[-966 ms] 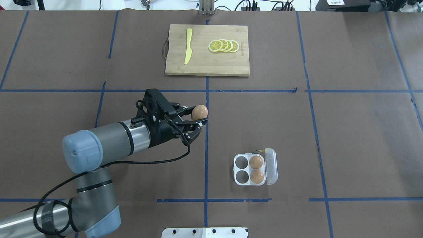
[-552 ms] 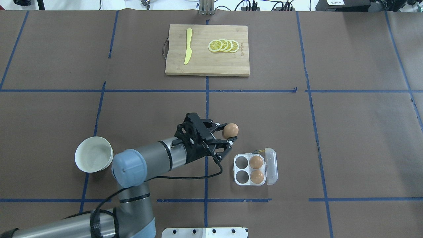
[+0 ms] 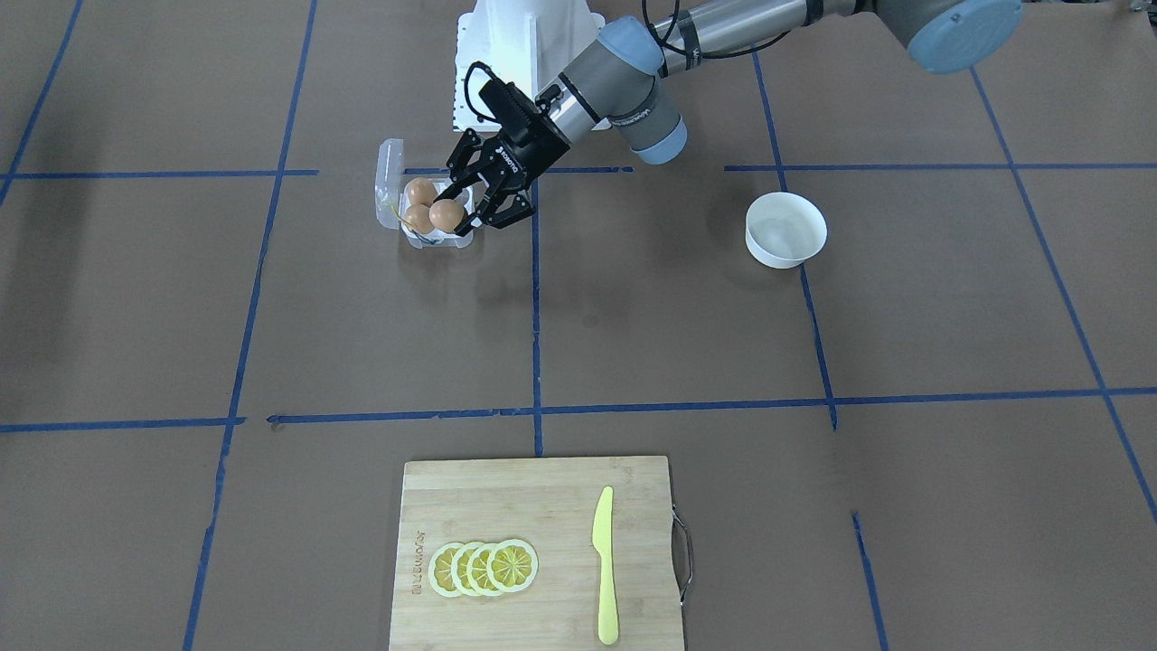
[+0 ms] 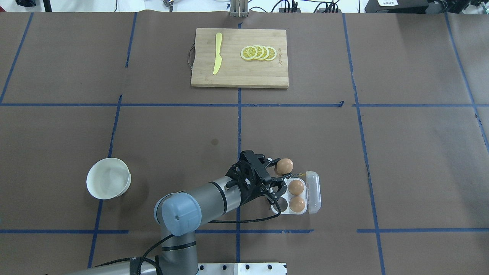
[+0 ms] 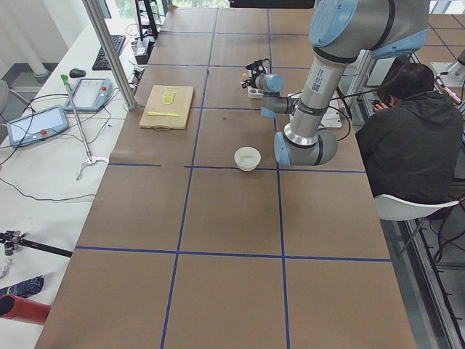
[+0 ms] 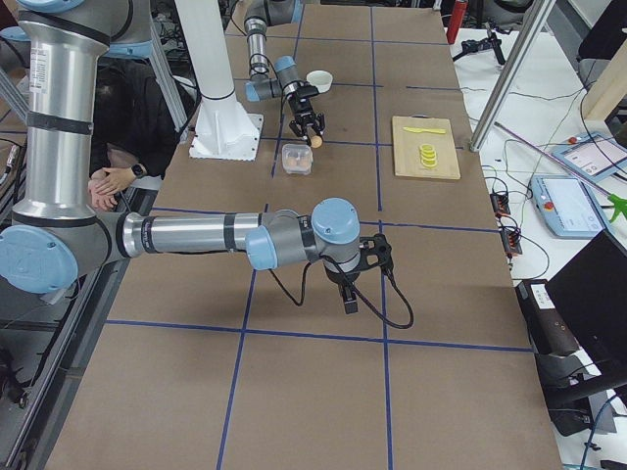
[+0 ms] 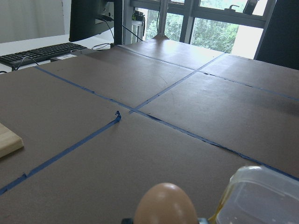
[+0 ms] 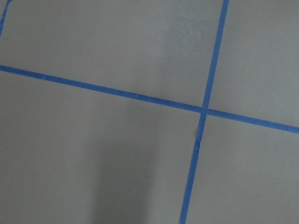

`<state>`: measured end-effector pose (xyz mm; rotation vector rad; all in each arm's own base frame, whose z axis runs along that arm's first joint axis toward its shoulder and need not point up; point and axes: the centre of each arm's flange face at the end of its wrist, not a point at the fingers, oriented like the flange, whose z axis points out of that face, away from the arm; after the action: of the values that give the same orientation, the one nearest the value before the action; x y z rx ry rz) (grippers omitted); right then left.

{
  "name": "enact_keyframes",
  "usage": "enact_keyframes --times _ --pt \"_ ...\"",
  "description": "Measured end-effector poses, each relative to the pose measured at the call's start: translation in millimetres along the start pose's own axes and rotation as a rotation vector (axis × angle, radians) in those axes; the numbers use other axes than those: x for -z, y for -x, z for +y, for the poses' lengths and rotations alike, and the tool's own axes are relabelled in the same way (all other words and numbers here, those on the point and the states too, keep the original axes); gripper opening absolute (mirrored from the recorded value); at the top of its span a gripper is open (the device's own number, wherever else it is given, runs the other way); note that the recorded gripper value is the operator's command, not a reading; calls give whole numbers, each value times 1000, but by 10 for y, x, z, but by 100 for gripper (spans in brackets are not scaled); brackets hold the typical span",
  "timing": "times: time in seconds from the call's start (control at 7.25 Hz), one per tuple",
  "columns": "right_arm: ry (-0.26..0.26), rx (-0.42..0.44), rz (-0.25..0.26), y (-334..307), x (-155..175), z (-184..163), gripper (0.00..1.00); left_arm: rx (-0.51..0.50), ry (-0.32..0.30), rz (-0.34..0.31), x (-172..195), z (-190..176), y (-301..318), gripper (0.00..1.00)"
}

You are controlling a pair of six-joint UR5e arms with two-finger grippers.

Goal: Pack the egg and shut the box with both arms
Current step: 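Lower the egg into the empty carton cup and open the left gripper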

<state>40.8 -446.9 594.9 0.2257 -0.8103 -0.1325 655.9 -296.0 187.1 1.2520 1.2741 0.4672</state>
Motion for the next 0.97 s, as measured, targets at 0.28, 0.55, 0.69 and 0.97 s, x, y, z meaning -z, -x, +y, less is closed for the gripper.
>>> enact_keyframes --times 0.28,0.55,0.69,0.97 --pt "-3 -5 3 -26 12 6 100 1 14 9 24 105 -63 63" --pt "-3 -7 3 -31 14 4 100 1 20 15 35 148 -103 97" --pt "-3 -7 3 -32 13 3 100 2 21 18 42 164 -127 100" --pt "-3 -7 3 -33 12 3 100 7 14 24 72 148 -160 100"
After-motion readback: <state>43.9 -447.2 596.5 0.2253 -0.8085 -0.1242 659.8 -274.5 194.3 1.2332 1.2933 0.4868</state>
